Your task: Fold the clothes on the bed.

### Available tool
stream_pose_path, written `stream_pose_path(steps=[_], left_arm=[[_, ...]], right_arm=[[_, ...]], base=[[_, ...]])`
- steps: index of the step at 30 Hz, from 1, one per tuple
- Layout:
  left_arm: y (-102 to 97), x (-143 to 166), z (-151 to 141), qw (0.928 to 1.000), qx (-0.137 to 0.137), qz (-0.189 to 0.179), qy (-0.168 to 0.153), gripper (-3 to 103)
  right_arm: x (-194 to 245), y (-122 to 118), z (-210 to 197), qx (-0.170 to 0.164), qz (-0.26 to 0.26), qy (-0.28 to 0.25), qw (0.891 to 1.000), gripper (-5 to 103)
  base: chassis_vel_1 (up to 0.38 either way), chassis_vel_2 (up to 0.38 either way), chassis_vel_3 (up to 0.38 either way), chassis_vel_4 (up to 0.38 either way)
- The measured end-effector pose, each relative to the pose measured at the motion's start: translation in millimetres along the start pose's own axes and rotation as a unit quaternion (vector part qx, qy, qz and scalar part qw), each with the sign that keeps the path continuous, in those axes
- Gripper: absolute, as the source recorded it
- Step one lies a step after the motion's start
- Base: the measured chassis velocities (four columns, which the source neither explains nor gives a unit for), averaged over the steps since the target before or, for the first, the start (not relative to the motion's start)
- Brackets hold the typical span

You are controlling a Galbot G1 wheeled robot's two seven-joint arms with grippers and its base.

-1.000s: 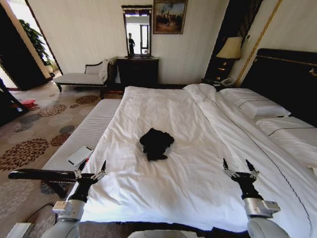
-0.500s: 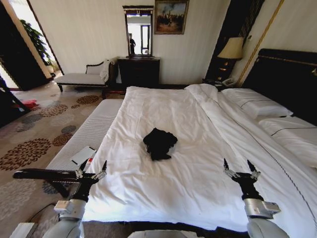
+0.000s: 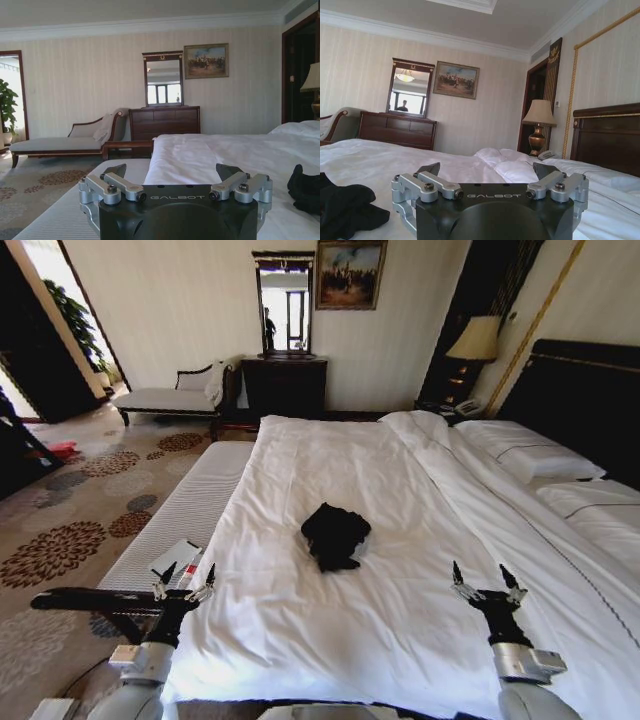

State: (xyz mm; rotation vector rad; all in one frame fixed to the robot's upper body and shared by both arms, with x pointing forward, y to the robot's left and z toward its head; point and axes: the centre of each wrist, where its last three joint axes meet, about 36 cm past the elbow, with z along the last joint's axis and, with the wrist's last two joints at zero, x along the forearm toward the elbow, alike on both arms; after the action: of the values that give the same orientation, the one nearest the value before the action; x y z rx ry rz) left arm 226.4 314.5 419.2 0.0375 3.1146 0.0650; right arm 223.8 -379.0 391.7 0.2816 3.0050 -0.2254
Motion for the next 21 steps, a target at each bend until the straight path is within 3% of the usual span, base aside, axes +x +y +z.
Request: stream_pose_path(steps=[7,10,14,21], left_arm=[[0.1,0,0,1.0000,-0.001,-0.004,0.001,100],[-3.3,-3,-5,1.0000,0.000,0.004,0.001,100],[-13.8,-27,-17,0.9997,0.010,0.020,0.000,100],[-22.1,-66,-33,0.9992,0.014,0.038,0.006,100]], right_arm=[[-3,-1,1,-0.009,0.008,-0.003,1.000,100],[-6,0,-9,-0.028,0.002,-0.006,1.000,100],[-16,12,-40,-0.061,-0.037,0.008,0.997,100],[-62,15,-60,-0.043,-0.106,0.027,0.993,100]], base=[[-0.012,0.034,0.013,-0.024],[0.000,0.000,0.000,0.000],[0.000,0.000,0.000,0.000],[0.000,0.000,0.000,0.000]])
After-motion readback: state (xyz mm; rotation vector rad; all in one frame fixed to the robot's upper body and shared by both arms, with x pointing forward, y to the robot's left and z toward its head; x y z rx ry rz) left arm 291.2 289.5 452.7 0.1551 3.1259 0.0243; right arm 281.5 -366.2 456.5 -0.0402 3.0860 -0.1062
